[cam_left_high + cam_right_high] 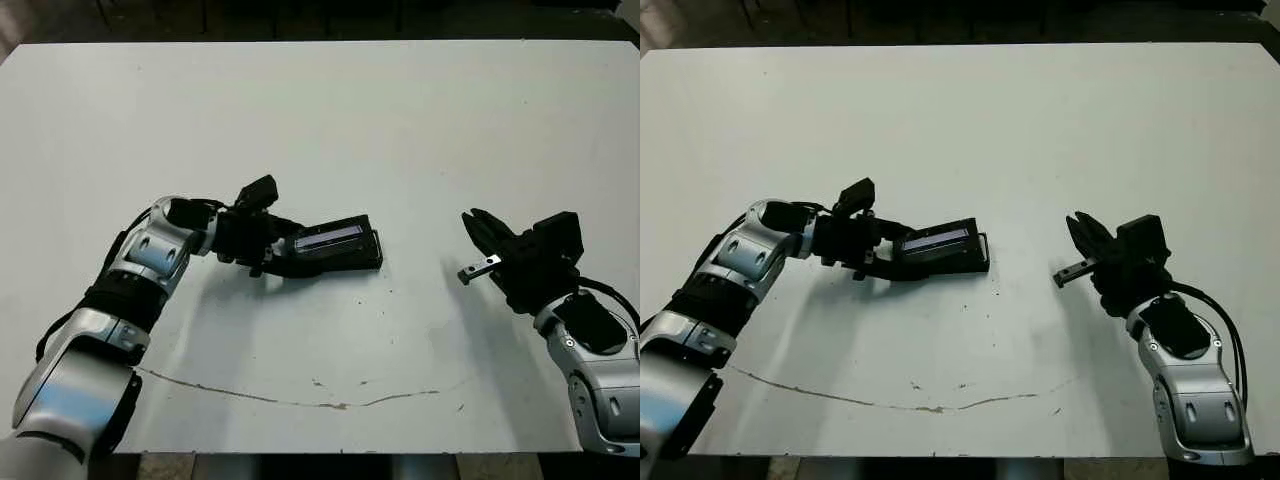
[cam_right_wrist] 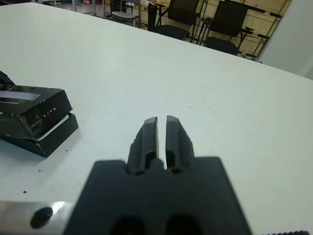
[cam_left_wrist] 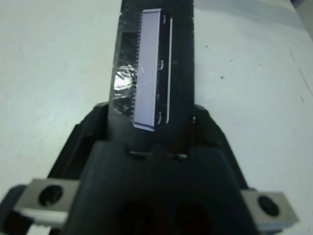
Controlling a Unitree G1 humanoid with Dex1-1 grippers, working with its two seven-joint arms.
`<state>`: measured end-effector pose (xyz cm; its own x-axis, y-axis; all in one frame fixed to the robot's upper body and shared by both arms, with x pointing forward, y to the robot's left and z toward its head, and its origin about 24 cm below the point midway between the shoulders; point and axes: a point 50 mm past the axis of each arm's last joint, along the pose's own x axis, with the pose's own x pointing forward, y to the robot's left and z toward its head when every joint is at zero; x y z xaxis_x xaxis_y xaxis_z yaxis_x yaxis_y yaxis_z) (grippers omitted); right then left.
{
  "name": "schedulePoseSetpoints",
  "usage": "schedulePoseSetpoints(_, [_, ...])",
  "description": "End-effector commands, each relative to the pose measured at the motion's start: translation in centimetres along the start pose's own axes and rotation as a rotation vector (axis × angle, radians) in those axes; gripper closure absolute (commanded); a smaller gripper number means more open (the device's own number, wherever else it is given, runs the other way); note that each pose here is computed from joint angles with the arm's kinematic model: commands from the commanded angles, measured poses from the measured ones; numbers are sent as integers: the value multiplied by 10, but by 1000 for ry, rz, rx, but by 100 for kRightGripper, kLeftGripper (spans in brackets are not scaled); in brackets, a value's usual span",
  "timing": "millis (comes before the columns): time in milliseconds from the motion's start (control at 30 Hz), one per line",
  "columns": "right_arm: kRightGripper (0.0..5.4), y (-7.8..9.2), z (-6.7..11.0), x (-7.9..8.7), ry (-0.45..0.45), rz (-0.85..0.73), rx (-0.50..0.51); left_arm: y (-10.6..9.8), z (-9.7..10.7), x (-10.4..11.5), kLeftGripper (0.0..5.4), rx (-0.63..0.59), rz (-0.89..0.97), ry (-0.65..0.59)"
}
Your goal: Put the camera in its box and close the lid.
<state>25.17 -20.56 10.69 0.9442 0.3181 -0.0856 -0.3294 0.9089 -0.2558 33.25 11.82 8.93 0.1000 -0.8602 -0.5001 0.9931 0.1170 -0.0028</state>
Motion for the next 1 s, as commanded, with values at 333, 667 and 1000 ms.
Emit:
schedulePoseSetpoints(333, [540, 1, -7, -6, 49, 3, 36, -4, 11, 39, 260, 35, -144, 172])
schedulePoseSetpoints(667, [540, -2, -10, -13, 51, 7, 38, -3, 13, 52, 260, 60, -189, 221])
schedulePoseSetpoints(1000, [540, 1, -10, -11, 41, 15, 44, -4, 7, 45, 242, 126, -211, 298])
